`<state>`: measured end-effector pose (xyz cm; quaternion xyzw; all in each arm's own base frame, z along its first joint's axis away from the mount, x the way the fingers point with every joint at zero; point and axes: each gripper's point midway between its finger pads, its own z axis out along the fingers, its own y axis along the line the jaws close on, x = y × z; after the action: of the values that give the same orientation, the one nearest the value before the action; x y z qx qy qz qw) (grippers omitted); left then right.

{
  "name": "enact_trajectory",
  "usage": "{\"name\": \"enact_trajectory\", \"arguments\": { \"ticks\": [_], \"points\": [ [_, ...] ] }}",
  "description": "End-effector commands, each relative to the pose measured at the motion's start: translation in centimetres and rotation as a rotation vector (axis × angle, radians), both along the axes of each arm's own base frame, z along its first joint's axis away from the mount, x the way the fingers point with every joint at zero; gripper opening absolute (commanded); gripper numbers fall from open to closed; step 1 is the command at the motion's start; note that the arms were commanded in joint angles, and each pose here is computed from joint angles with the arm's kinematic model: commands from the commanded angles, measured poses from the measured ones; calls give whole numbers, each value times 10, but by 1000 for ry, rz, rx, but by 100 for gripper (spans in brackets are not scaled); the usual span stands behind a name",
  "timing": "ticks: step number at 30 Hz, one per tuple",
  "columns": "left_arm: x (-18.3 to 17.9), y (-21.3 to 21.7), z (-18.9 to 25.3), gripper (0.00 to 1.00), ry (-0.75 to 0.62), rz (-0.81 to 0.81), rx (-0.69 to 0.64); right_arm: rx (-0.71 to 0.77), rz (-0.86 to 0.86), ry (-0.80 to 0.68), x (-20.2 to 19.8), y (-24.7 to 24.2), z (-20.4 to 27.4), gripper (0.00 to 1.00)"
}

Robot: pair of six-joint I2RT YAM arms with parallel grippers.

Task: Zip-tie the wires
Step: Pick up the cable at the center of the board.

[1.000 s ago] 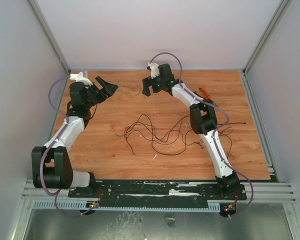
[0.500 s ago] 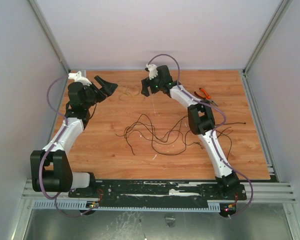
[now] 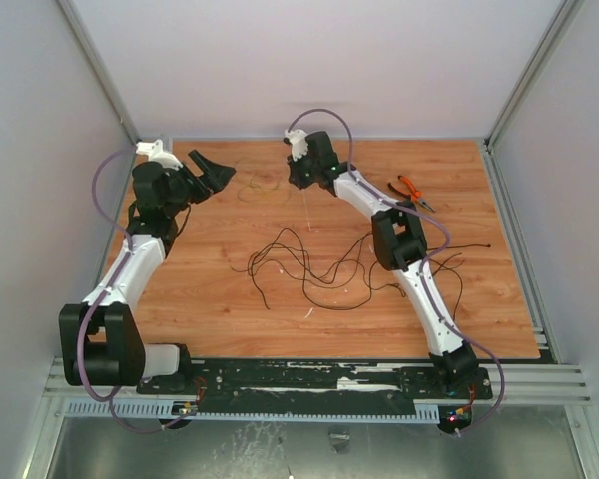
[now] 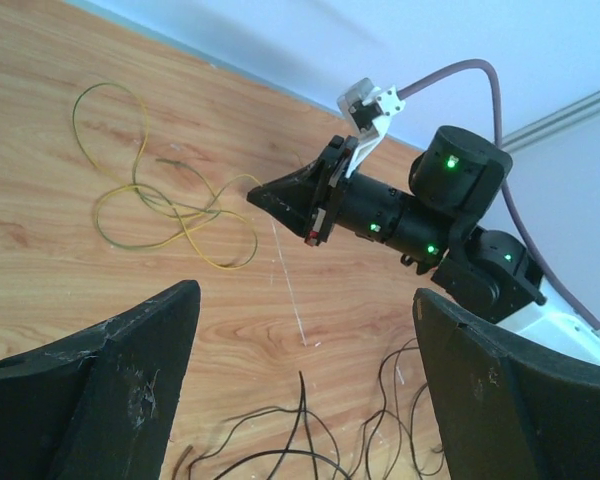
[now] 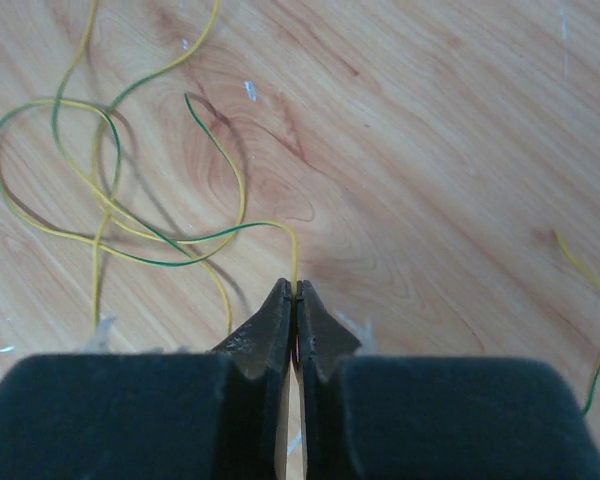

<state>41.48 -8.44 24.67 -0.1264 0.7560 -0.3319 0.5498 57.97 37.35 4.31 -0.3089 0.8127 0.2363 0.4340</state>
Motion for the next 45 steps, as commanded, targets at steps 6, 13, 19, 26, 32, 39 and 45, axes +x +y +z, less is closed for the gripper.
{"name": "enact_trajectory", "arguments": {
  "ticks": [6,13,19,26,32,39,45],
  "points": [
    [-14,4,60,93,-145,-60,69,99,-49,-300,-8,-13,217,0],
    [-25,-10,81,93,-229,-155,54,282,-35,-504,-69,-37,388,0],
    [-21,-26,79,91,-235,-231,35,361,-23,-565,-110,-55,452,0],
    [12,-33,-1,90,-69,-168,152,384,-51,-607,-132,-72,484,0],
    [26,-78,-34,89,-10,-257,170,352,-94,-620,-136,-85,488,0],
    [29,-130,-63,89,35,-383,270,323,-146,-624,-138,-97,483,0],
    [18,-151,-94,88,84,-477,357,307,-191,-617,-133,-104,477,0]
  ]
}}
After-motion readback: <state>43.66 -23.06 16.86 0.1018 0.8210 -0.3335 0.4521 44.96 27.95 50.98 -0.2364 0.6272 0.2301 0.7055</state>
